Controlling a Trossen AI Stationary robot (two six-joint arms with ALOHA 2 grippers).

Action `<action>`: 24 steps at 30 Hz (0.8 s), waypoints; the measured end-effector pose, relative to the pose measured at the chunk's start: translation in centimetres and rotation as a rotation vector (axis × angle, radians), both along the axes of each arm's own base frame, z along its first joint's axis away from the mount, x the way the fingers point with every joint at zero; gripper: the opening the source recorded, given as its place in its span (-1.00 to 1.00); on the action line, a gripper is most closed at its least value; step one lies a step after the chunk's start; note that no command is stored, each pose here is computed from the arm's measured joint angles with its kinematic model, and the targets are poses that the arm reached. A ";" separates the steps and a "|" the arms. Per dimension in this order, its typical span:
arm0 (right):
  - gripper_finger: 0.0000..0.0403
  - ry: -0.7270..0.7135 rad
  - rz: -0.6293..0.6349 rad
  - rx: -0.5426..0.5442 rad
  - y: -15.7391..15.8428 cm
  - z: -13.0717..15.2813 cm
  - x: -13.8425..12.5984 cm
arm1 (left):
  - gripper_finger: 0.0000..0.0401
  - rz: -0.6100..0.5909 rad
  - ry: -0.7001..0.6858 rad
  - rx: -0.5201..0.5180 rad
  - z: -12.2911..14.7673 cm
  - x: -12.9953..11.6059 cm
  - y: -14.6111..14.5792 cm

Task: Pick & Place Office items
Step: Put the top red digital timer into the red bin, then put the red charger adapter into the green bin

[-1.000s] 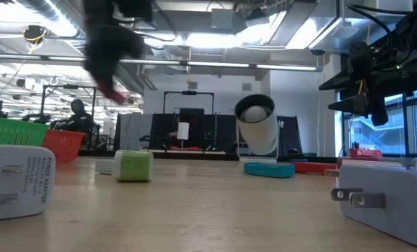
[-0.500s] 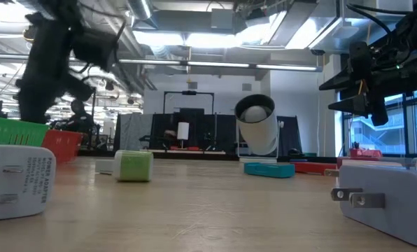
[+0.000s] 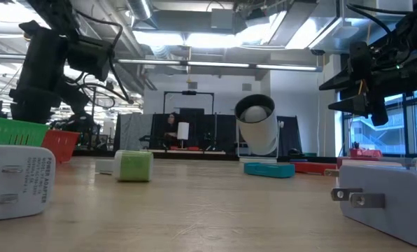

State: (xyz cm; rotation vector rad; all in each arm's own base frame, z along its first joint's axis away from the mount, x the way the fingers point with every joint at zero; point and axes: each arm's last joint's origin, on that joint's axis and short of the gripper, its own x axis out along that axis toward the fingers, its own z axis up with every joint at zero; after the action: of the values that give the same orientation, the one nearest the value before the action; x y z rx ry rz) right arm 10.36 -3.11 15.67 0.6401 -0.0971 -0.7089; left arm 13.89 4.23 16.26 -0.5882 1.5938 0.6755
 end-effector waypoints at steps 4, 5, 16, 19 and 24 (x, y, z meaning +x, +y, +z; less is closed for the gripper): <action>0.45 0.000 0.000 0.000 0.0 0.0 0.0 | -0.08 -0.007 -0.018 0.004 0.8 0.5 0.1; 0.45 0.000 0.000 0.000 0.0 0.0 0.0 | -0.08 -0.017 -0.032 0.005 1.3 0.7 0.2; 0.45 -0.006 -0.045 -0.006 -0.1 0.1 -0.1 | -0.08 -0.057 -0.175 0.043 7.2 3.2 0.9; 0.45 -0.063 -0.066 0.048 -0.1 0.1 -0.1 | -0.08 -0.054 -0.240 0.064 8.7 3.9 1.1; 0.45 -0.061 -0.115 0.039 -0.2 0.1 -0.2 | -0.08 -0.052 -0.461 0.151 11.0 6.0 1.8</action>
State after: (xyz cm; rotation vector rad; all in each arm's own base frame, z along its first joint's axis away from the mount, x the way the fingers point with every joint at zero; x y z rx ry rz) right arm 10.17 -3.34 15.80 0.6977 -0.1774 -0.8037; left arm 19.86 6.03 27.24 -0.5420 1.1149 0.5660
